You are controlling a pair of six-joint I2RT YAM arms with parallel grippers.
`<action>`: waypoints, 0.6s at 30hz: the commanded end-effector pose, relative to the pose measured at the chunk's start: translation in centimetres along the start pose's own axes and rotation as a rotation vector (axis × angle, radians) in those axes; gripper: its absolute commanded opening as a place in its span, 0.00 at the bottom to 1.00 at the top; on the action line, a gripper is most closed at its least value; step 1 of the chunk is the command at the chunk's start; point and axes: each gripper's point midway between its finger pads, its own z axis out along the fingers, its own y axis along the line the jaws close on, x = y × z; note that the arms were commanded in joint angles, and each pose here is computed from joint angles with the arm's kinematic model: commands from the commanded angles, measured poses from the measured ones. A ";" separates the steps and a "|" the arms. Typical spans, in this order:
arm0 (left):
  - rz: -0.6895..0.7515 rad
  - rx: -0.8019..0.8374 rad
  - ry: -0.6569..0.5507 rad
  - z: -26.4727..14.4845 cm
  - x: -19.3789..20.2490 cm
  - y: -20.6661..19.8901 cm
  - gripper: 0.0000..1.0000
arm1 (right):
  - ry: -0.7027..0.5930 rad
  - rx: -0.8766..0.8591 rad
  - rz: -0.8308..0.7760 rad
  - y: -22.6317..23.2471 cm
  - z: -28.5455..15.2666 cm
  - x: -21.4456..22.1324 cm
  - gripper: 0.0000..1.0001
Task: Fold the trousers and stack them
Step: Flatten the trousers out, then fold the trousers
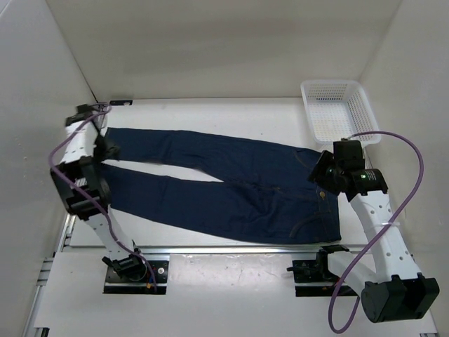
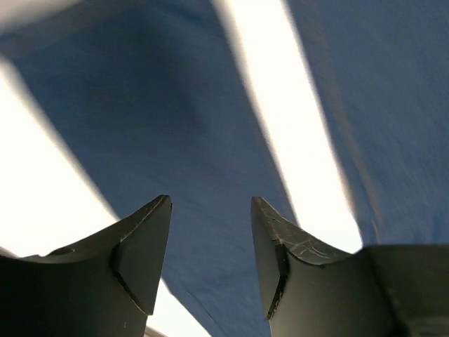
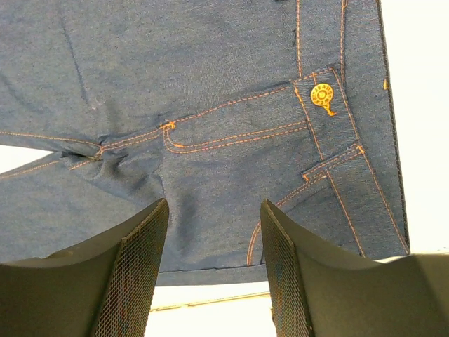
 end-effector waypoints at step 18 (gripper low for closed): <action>-0.283 -0.218 0.127 7.4 0.9 14.6 0.76 | -0.096 -0.051 0.028 1.7 -2.0 -3.0 0.59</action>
